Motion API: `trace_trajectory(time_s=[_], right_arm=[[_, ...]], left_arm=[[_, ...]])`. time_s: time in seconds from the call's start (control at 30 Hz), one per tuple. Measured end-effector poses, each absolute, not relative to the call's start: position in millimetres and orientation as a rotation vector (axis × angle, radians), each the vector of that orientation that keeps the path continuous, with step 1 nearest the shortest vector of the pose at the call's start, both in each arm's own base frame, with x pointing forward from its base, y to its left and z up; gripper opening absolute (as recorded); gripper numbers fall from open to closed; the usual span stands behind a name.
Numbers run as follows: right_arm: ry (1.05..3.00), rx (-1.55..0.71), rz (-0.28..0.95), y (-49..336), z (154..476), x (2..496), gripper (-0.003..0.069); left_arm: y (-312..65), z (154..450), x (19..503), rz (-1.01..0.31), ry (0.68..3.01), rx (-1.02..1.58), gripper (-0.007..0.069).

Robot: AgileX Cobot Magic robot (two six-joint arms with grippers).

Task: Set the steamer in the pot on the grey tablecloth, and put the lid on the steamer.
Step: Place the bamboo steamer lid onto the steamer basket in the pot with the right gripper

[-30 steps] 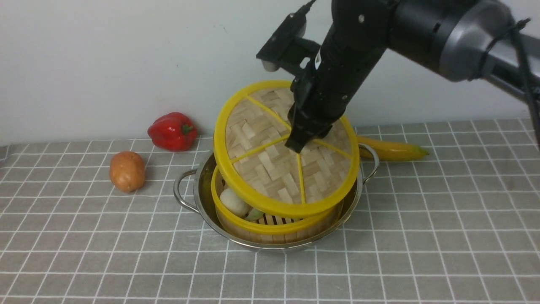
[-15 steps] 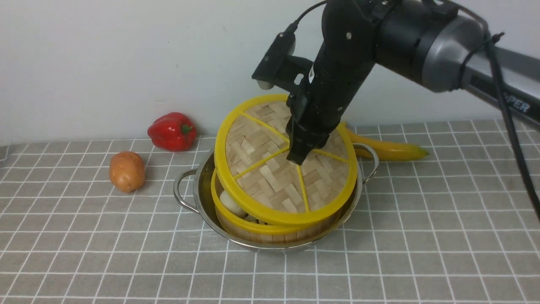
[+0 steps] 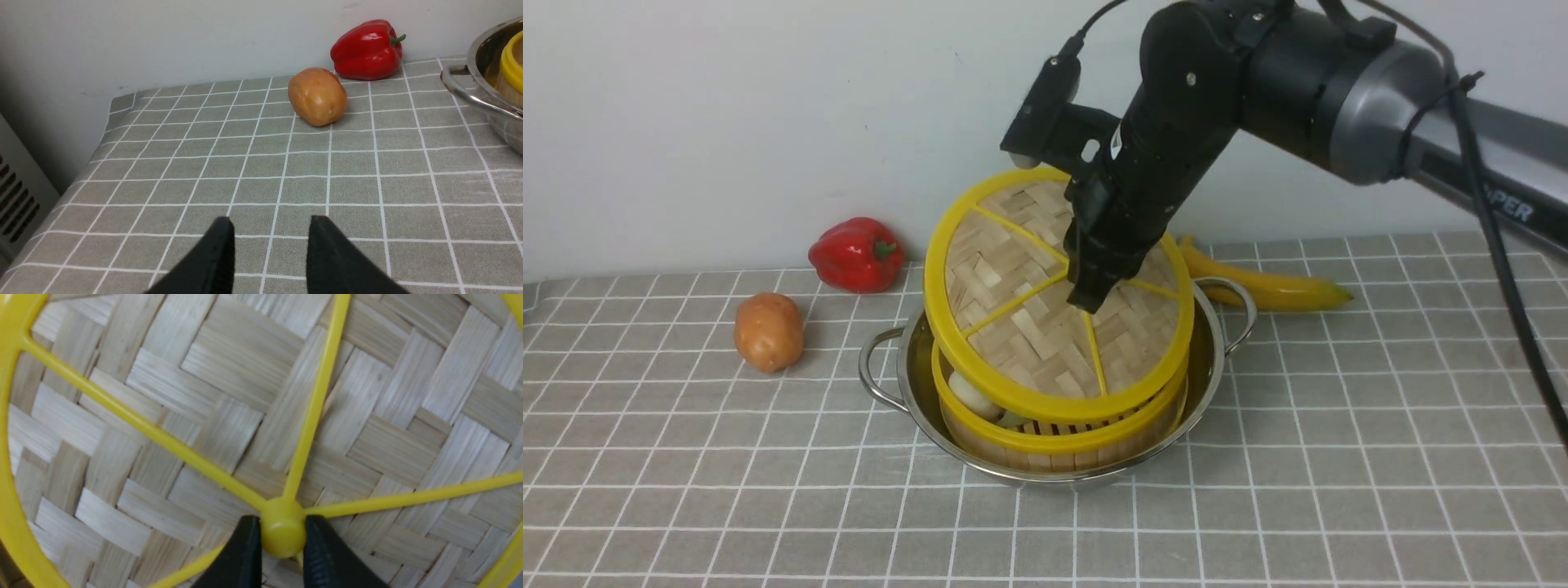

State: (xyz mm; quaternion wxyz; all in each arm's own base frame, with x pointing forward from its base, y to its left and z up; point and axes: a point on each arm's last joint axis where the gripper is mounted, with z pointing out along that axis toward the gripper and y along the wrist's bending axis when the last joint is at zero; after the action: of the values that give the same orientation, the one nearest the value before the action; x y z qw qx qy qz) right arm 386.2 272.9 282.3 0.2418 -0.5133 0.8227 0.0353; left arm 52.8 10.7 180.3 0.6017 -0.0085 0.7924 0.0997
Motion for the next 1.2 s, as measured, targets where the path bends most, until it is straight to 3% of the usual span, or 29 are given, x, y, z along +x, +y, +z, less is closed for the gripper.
trace_trajectory(time_s=[0.5,0.83,1.03,1.2], right_arm=[[2.275,-1.399,0.098,266.9,297.7,377.2,0.0145],[2.205,-1.326,0.097,263.9,336.5,374.3,0.0145],[2.244,-1.287,0.152,267.0,332.2,374.2,0.0145],[2.303,-1.306,0.159,274.2,304.1,383.6,0.0145]], left_arm=[[10.7,180.3,52.8,0.231,1.836,-0.02,0.0243],[10.7,180.3,52.8,0.231,1.836,-0.02,0.0243],[10.7,180.3,52.8,0.231,1.836,-0.02,0.0243],[10.7,180.3,52.8,0.232,1.836,-0.019,0.0243]])
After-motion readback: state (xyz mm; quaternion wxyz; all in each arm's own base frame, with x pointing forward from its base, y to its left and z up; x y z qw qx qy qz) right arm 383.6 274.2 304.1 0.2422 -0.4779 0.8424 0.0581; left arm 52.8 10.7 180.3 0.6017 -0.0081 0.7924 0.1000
